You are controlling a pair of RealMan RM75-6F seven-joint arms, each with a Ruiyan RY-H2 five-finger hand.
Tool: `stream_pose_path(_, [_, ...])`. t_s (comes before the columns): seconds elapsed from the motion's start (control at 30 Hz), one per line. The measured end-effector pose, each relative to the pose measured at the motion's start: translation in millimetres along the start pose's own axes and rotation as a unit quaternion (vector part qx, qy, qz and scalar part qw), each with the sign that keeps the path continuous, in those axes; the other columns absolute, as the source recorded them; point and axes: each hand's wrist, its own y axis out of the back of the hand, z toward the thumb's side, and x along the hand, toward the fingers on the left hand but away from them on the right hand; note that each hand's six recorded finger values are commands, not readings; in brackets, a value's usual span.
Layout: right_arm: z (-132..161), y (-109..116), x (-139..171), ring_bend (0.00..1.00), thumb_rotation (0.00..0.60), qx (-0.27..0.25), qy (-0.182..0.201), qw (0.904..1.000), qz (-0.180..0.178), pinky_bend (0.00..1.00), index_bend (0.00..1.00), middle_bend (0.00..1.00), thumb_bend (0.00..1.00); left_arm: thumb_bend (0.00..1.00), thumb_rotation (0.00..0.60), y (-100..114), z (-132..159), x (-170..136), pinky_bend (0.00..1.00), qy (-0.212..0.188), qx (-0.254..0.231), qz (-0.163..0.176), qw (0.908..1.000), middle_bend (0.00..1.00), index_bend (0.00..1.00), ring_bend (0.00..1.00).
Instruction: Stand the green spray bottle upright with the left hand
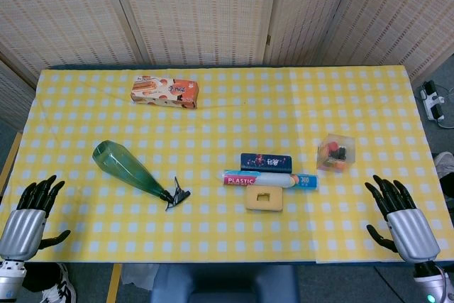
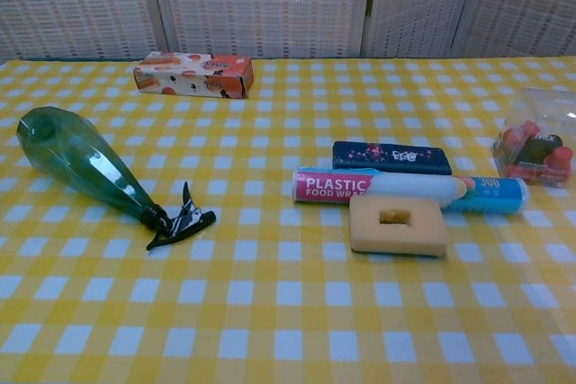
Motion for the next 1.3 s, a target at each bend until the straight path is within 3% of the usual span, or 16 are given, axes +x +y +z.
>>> stream_pose_path(0.37, [-1.4,4.0,4.0,0.0,0.6,-0.003,-0.001,1.0,-0.006,0.0,0.0,0.0,0.33,0.14,0.6,-3.9,8.2,3.3,0.02,-0.017,-0.003,-0.005,0.9998,0.03,0.05,0.02])
stream_pose_path(0.4, [-1.2,5.4,5.3,0.0,0.6,-0.004,0.0,1.0,-0.009,0.0,0.0,0.0,0.33,0.14,0.6,-4.3,10.3,3.3,0.12,-0.021,-0.004,-0.005,0.9998,0.11,0.04,0.09])
stream_pose_path(0.43, [-0.9,6.3,6.2,0.0,0.6,-0.005,0.002,0.9999,-0.01,0.0,0.0,0.0,0.33,0.15,0.6,-4.5,13.7,3.3,0.3,-0.027,-0.006,-0.002,0.9996,0.25,0.03,0.22])
stream_pose_path(0.47, [-0.5,6.9,7.0,0.0,0.6,-0.006,0.003,0.9999,-0.011,0.0,0.0,0.0,0.33,0.15,0.6,-4.6,16.6,3.4,0.58,-0.031,-0.009,0.002,0.9995,0.47,0.02,0.45])
stream_pose_path(0.5, [-0.3,6.9,7.7,0.0,0.6,-0.007,0.004,0.9999,-0.011,0.0,0.0,0.0,0.33,0.15,0.6,-4.6,19.6,3.4,0.73,-0.036,-0.012,0.005,0.9993,0.6,0.01,0.6])
stream_pose_path(0.53, [0.0,6.9,8.2,0.0,0.6,-0.007,0.005,0.9999,-0.011,0.0,0.0,0.0,0.33,0.15,0.6,-5.1,23.8,3.4,0.91,-0.043,-0.017,0.008,0.9989,0.8,0.02,0.81])
stream_pose_path(0.57, [0.1,7.0,8.3,0.0,0.6,-0.007,0.005,0.9999,-0.011,0.0,0.0,0.0,0.33,0.15,0.6,-5.5,27.0,3.5,0.98,-0.049,-0.02,0.01,0.9986,0.92,0.05,0.93])
stream_pose_path(0.63, [0.1,7.5,7.8,0.0,0.6,-0.008,0.005,0.9999,-0.013,0.0,0.0,0.0,0.33,0.15,0.6,-5.7,36.6,4.8,1.0,-0.068,-0.027,0.021,0.9971,1.0,0.12,1.0])
stream_pose_path(0.77, [-0.6,6.4,5.8,0.0,0.6,-0.008,0.002,0.9999,-0.01,0.0,0.0,0.0,0.33,0.15,0.6,-10.7,61.2,9.9,1.0,-0.117,-0.038,0.025,0.9921,1.0,0.22,1.0])
stream_pose_path(1.07, [-5.3,8.2,2.7,0.0,0.6,-0.009,-0.009,0.9999,-0.012,0.0,0.0,0.0,0.33,0.18,0.6,-20.3,109.6,37.2,1.0,-0.186,0.004,-0.01,0.9825,1.0,0.31,1.0])
stream_pose_path(1.3, [-11.0,10.9,0.6,0.0,0.6,-0.012,-0.02,0.9996,-0.015,0.0,0.0,0.0,0.33,0.19,0.6,-29.5,134.0,72.7,1.0,-0.206,0.045,-0.031,0.9769,1.0,0.32,1.0])
